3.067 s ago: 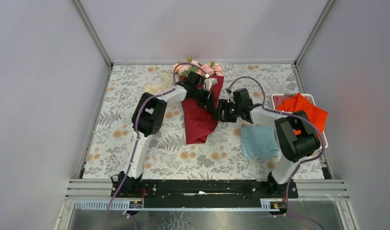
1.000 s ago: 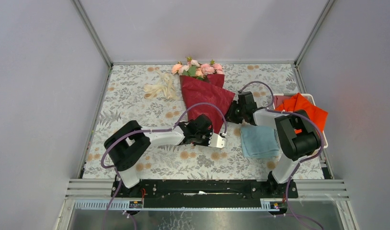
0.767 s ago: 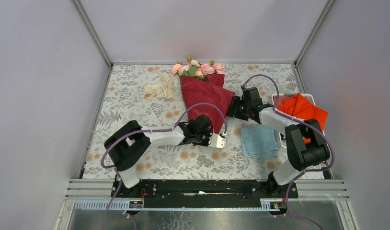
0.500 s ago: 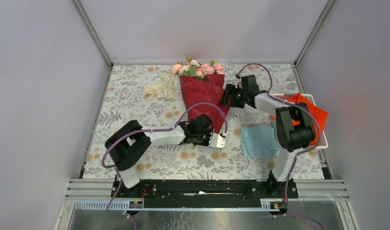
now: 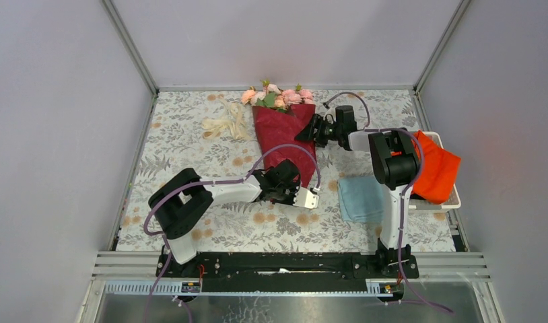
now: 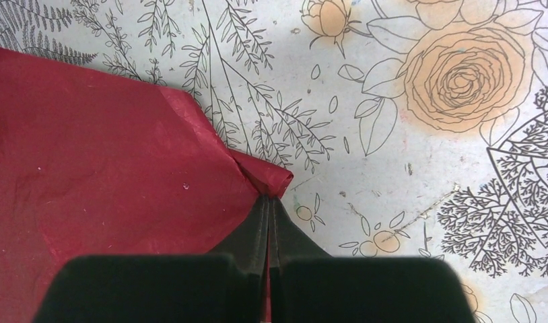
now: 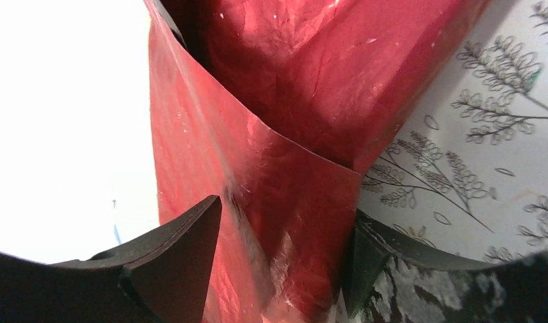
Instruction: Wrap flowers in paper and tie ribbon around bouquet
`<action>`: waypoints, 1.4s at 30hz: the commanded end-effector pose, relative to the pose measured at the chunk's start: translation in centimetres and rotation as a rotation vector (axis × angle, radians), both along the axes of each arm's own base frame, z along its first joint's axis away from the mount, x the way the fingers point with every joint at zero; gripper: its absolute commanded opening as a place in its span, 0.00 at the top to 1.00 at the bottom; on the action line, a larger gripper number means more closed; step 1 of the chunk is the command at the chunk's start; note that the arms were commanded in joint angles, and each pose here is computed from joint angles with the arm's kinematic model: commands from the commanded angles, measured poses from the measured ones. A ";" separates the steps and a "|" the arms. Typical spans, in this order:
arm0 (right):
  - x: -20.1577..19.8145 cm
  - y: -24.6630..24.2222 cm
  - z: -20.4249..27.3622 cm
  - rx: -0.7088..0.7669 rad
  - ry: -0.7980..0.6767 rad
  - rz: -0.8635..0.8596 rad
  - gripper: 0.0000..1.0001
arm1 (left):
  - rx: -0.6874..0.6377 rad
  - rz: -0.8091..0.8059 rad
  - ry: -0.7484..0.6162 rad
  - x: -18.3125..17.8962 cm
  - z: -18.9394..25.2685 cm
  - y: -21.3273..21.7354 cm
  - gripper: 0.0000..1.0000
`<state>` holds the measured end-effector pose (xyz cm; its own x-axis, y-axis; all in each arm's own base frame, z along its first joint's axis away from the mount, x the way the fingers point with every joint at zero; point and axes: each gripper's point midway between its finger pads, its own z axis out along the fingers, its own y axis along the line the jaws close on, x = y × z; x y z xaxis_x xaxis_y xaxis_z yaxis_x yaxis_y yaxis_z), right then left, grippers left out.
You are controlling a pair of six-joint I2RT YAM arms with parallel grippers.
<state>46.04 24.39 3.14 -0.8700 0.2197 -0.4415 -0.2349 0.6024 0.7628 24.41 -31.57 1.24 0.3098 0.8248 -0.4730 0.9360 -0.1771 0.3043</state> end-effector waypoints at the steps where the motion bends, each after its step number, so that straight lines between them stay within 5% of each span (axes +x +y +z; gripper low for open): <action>1: -1.9 1.2 -2.9 0.096 0.121 0.001 0.35 | 0.088 -0.020 0.080 -1.7 -2.0 2.0 1.00; 8: -1.9 2.2 -1.3 0.216 0.115 0.012 0.62 | 0.019 0.008 0.151 -1.6 -0.7 1.4 1.00; 14: -1.7 2.3 -0.1 0.252 0.105 -0.016 1.00 | -0.051 0.011 0.245 -2.6 1.0 0.7 1.00; 16: -1.8 2.1 0.3 0.248 0.098 -0.024 1.00 | -0.050 -0.011 0.305 -3.6 1.7 0.7 0.92; 17: -1.9 2.0 0.5 0.243 0.097 -0.026 1.00 | -0.057 -0.009 0.345 -4.0 2.4 0.6 0.67; 19: -2.3 1.8 0.5 0.223 0.092 -0.029 1.00 | -0.129 0.029 0.456 -4.1 4.9 0.3 0.43; 22: -3.0 1.0 0.1 0.155 0.072 -0.034 1.00 | -0.320 0.166 0.563 -0.5 9.9 1.1 0.31; 26: -4.1 0.4 0.1 0.114 0.076 -0.039 1.00 | -0.483 0.589 0.518 10.0 12.7 6.4 0.28; 30: -4.5 -0.2 0.4 0.074 0.061 -0.054 1.00 | -0.409 1.005 0.378 18.7 9.7 14.1 0.28; 42: -5.3 -1.0 0.0 0.011 0.065 -0.056 1.00 | -0.289 1.178 0.265 25.7 3.6 18.6 0.38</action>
<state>40.74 23.53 1.77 -0.9003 0.2883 -0.3261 -0.1054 0.5825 0.8060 46.93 -13.50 3.22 -0.7118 0.4096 -0.5706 0.5681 0.8134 -0.1249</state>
